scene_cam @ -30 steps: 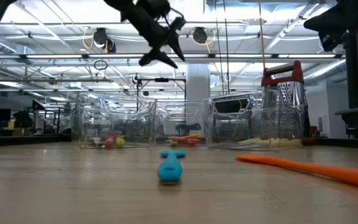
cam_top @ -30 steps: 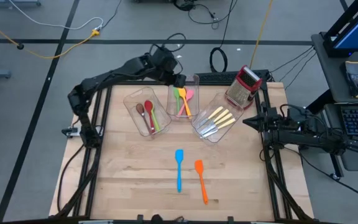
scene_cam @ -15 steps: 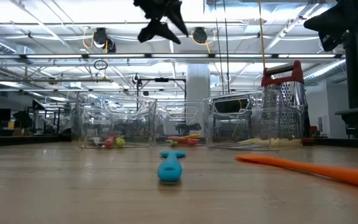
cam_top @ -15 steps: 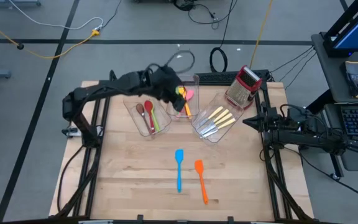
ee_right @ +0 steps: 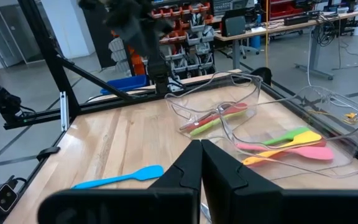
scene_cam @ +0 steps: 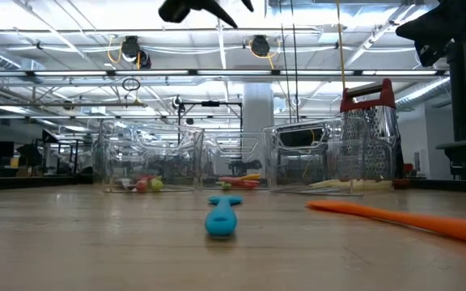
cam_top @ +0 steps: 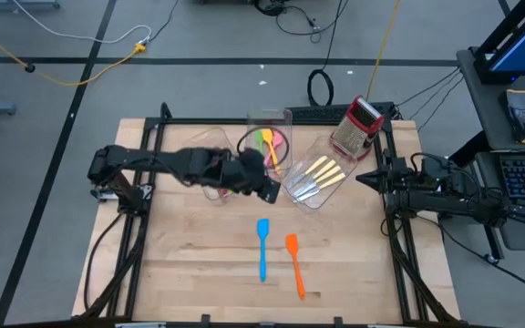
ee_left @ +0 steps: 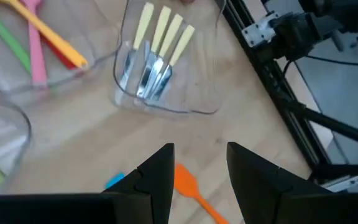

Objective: Pick & Place Kitchen Items
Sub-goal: Put the blue spatula into the middle transparent bin

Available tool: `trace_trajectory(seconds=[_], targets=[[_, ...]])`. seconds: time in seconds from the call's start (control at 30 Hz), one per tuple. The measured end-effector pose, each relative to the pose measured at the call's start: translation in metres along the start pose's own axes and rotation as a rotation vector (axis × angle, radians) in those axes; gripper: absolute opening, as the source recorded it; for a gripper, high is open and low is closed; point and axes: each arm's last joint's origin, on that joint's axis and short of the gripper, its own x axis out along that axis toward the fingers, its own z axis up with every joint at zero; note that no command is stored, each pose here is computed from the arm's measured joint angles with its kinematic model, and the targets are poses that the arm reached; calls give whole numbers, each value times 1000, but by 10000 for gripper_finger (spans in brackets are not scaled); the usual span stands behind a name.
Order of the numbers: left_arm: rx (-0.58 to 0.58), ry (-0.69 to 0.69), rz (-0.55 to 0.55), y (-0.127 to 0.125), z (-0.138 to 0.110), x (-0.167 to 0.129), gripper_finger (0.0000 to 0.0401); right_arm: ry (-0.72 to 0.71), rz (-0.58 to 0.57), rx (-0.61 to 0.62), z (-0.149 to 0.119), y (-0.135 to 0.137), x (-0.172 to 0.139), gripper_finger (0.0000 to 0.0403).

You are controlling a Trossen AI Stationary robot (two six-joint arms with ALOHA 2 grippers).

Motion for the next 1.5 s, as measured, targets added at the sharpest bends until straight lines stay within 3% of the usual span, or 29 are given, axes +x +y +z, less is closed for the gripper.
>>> trace_trajectory(seconds=[0.4,0.7,1.27,1.5], targets=[[-161,-7,-19,-33,-71,0,149,0,1,-30,0,0,0,0],[-265,59,44,-40,-111,32,149,-1,1,-31,0,0,0,0],[-364,288,332,-10,-144,124,150,0,1,-31,0,0,0,0],[-352,295,390,0,-143,143,150,0,1,-31,0,0,0,0]])
